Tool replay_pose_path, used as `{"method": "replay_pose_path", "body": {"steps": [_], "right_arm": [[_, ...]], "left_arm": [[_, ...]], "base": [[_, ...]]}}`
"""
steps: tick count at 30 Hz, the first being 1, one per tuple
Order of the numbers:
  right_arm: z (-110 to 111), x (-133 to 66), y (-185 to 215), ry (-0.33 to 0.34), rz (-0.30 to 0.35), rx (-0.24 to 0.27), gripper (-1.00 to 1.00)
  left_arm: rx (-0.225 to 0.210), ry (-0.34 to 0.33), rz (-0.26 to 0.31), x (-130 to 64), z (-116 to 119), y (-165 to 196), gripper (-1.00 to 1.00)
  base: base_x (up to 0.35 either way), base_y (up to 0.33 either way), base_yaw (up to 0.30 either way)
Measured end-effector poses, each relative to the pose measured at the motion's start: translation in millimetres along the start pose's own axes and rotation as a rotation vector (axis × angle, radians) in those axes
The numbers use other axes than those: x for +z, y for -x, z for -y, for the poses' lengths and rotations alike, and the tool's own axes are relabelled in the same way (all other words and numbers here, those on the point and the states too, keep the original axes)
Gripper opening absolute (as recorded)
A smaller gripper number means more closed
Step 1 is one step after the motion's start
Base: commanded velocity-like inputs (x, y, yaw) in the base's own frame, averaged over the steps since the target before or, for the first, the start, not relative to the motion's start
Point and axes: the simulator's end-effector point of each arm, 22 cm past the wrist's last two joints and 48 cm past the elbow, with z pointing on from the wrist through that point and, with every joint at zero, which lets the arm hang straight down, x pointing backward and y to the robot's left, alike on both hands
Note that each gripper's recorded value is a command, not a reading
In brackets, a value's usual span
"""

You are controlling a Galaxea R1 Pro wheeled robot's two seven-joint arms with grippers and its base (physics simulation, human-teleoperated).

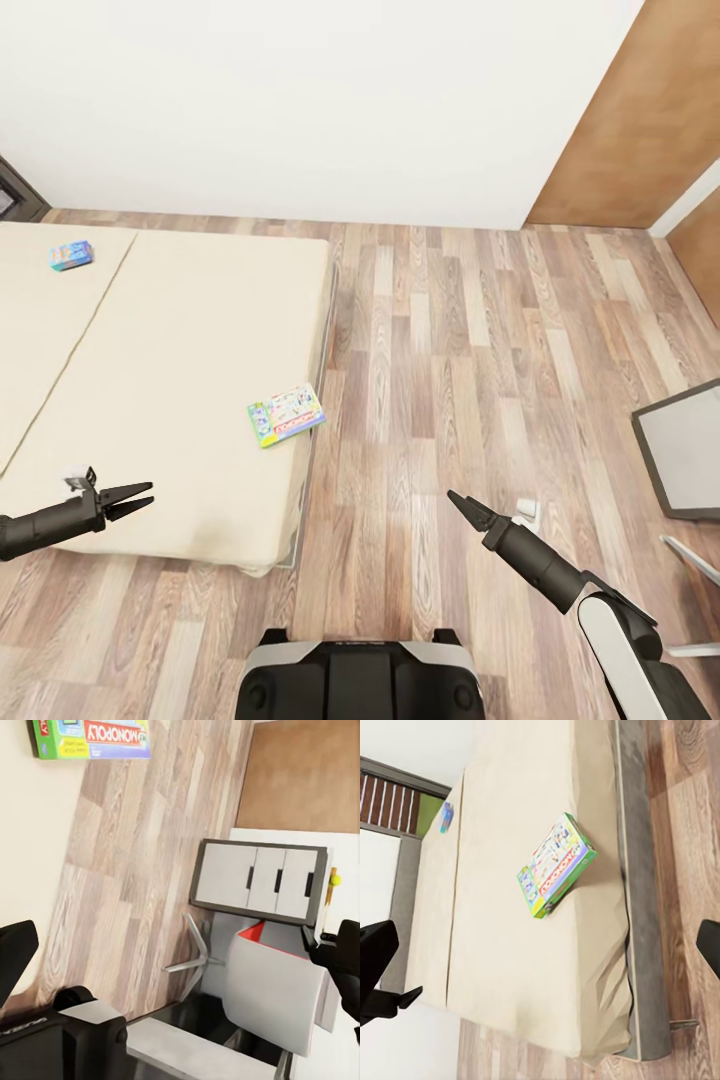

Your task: Put all the toys in the child's room - the three board games (two on the bed and one on the table), the two jigsaw puzzles on the table, and the tennis ball on the table - inside the toy box on the table in the child's room.

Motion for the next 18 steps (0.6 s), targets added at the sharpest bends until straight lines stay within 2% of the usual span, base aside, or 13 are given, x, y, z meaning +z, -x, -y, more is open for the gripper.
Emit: {"method": "replay_pose_path", "body": {"steps": [18], "right_arm": [[-10.1, -2.5, 9.5, 0.013, 0.016, -0.019, 1.00]], "left_arm": [[0.018, -0.035, -0.001, 10.8, 17.6, 0.5, 1.00]], "base": [[0.000, 0.000, 0.000]]}}
